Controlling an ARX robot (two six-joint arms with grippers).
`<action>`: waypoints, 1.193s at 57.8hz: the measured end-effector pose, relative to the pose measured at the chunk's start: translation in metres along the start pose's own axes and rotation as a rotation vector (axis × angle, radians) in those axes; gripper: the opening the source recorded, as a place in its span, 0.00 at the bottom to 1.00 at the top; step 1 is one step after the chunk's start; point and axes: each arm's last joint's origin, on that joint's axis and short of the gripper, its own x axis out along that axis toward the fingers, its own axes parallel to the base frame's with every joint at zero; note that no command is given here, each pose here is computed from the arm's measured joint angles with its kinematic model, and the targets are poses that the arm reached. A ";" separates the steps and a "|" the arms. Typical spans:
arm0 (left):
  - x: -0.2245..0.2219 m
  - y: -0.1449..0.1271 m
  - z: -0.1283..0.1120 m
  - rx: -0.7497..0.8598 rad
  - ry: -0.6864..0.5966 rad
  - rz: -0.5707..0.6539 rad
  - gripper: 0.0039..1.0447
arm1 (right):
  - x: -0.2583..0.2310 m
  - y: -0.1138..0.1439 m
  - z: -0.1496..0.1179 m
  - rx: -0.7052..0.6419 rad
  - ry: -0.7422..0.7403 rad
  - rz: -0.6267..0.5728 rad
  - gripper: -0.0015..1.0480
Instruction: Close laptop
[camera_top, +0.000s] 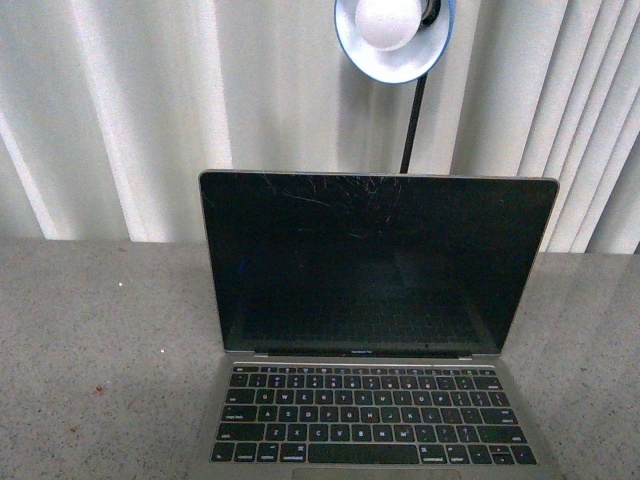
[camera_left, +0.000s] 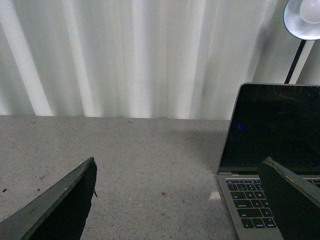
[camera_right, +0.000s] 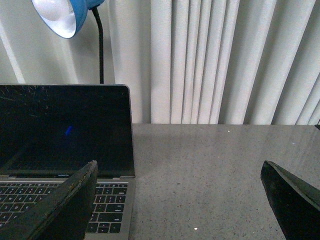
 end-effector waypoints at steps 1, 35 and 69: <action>0.000 0.000 0.000 0.000 0.000 0.000 0.94 | 0.000 0.000 0.000 0.000 0.000 0.000 0.93; 0.000 0.000 0.000 0.000 0.000 0.000 0.94 | 0.000 0.000 0.000 0.000 0.000 0.000 0.93; 0.000 0.000 0.000 0.000 0.000 0.000 0.94 | 0.000 0.000 0.000 0.000 0.000 0.000 0.93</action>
